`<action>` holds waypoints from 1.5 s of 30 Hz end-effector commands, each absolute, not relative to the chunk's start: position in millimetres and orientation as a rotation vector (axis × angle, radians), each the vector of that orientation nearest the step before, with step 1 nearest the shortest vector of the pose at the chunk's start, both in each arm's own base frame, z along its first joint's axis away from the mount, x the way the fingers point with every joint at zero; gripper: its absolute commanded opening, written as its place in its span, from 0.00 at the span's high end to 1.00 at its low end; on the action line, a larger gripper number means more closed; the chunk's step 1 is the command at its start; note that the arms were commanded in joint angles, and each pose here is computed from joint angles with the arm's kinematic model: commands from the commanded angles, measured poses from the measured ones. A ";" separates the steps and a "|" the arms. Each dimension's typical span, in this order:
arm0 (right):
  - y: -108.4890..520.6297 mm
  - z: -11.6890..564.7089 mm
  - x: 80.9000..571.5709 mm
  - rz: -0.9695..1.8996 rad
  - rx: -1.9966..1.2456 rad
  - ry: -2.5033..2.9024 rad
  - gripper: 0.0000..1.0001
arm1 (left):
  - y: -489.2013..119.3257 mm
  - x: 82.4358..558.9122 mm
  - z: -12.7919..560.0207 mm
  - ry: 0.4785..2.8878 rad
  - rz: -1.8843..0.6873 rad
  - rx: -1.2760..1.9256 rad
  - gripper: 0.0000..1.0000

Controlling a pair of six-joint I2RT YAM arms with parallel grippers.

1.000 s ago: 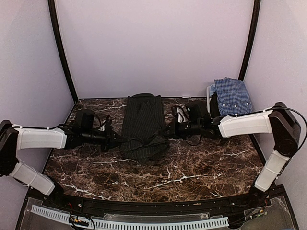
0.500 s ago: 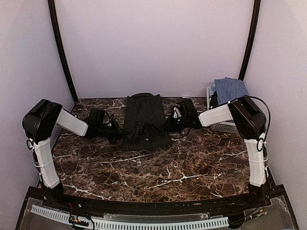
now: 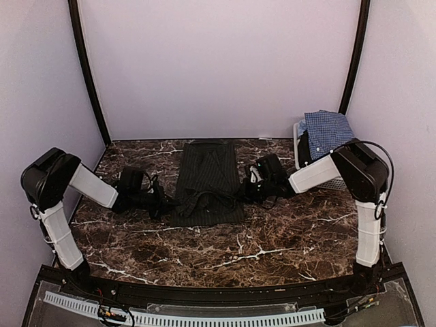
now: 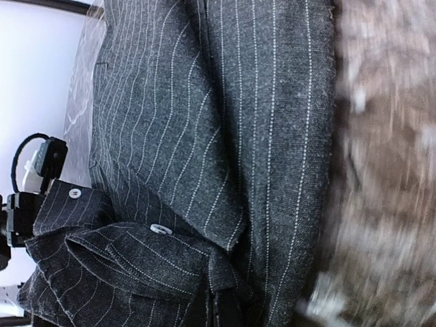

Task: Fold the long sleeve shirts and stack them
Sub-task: Fold the rectangle-folded shirt at the center of the board.

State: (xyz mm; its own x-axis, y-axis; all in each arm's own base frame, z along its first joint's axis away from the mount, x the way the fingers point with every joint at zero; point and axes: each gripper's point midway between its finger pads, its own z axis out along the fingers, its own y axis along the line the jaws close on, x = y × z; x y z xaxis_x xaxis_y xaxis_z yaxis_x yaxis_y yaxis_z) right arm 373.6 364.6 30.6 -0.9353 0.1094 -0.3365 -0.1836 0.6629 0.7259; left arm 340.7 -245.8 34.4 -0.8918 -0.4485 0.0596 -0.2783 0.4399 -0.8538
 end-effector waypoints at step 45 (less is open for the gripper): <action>373.9 108.1 271.3 0.649 -0.625 2.363 0.51 | -266.0 331.1 84.5 2.571 -1.352 -0.279 0.43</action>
